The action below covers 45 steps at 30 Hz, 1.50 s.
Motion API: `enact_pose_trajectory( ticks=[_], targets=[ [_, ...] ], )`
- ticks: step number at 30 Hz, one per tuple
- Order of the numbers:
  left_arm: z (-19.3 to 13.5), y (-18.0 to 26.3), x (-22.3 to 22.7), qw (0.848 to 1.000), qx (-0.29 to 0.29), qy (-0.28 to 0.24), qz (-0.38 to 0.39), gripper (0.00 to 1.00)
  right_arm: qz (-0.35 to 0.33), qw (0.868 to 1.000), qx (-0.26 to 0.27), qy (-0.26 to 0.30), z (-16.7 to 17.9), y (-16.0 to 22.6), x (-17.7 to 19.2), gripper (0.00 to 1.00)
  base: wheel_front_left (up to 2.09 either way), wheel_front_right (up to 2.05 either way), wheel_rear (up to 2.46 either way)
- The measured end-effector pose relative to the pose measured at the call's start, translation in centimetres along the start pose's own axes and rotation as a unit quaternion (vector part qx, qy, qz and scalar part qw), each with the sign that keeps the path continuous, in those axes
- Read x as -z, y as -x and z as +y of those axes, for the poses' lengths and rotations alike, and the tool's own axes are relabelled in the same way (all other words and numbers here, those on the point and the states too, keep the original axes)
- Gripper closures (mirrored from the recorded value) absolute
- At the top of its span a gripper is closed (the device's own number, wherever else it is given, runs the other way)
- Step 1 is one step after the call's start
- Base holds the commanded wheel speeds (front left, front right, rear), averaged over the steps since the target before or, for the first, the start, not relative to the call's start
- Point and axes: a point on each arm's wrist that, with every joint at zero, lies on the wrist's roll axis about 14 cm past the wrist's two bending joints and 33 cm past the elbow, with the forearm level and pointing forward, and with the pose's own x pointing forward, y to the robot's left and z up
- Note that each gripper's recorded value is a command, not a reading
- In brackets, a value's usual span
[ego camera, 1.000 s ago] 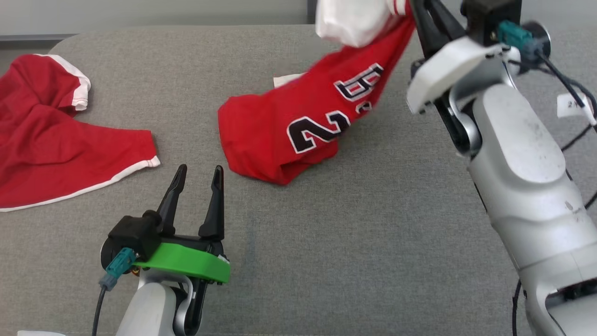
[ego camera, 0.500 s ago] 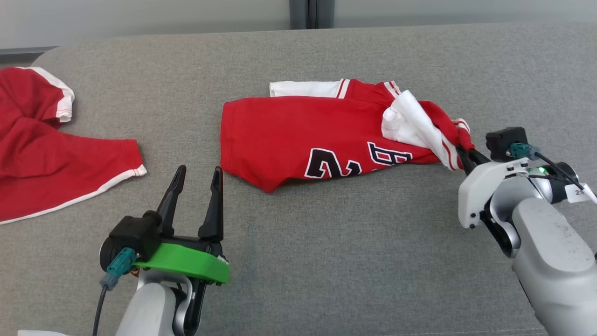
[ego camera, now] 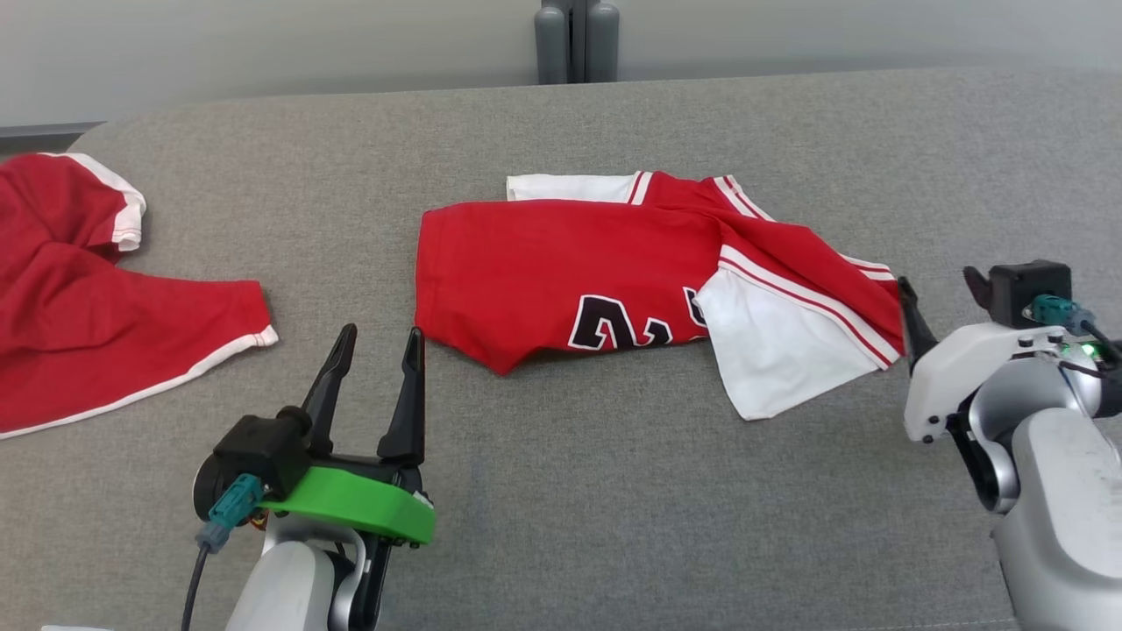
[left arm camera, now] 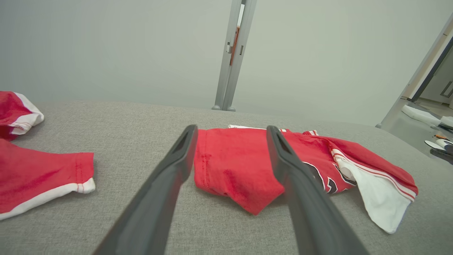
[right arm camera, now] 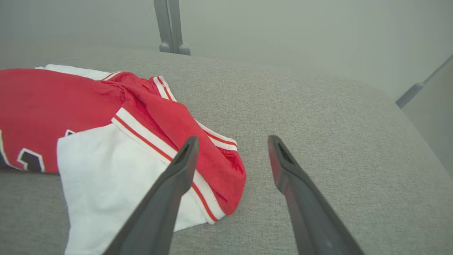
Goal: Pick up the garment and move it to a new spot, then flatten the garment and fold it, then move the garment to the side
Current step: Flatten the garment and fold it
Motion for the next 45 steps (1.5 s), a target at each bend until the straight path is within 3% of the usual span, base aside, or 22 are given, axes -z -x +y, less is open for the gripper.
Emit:
enact_pose_trajectory(
  ticks=[7, 11, 16, 24, 34, 35, 36, 37, 45],
  targets=[
    [0.6, 0.3, -0.2, 1.0, -0.009, -0.001, -0.002, 0.0, -0.009, 0.998, -0.06, 0.014, 5.3, 0.6, -1.6, 0.0, 0.0, 0.0, 0.0],
    [0.9, 0.3, -0.2, 1.0, -0.014, -0.002, -0.002, 0.0, 0.03, 0.996, -0.077, 0.011, 7.0, 0.4, -0.2, 0.0, 0.0, 0.0, 0.0],
    [1.2, 0.5, -0.2, 1.0, -0.019, -0.003, -0.002, 0.0, 0.114, 0.992, -0.058, -0.014, 6.5, 0.8, 3.8, 0.0, 0.0, 0.0, 0.0],
    [1.7, 0.2, 0.1, 1.0, -0.024, -0.002, 0.002, 0.0, 0.132, 0.991, 0.014, -0.033, 2.3, 0.3, 5.4, 0.0, 0.0, 0.0, 0.0],
    [2.3, -0.7, 0.9, 1.0, -0.025, -0.006, 0.01, 0.0, 0.191, 0.979, 0.021, -0.067, 2.2, -1.8, 8.6, 0.0, 0.0, 0.0, 0.0],
    [2.4, -0.8, 0.9, 1.0, -0.025, -0.006, 0.011, 0.0, 0.192, 0.979, 0.021, -0.068, 2.2, -2.1, 8.7, 0.07, 0.0, 0.0, 0.0],
    [2.4, -0.8, 1.0, 1.0, -0.025, -0.006, 0.012, 0.0, 0.191, 0.979, 0.021, -0.067, 2.1, -2.3, 8.7, 0.84, 0.0, 0.0, 0.0],
    [2.5, -0.9, 1.0, 1.0, -0.026, -0.007, 0.012, 0.0, 0.191, 0.979, 0.021, -0.068, 2.1, -2.6, 8.6, 1.0, 0.0, 0.0, 0.0],
    [3.1, -1.0, 1.3, 0.999, -0.032, -0.01, 0.016, 0.0, 0.161, 0.985, 0.051, -0.031, -1.2, -4.5, 6.9, 1.0, 0.0, 0.0, 0.0]
  ],
)
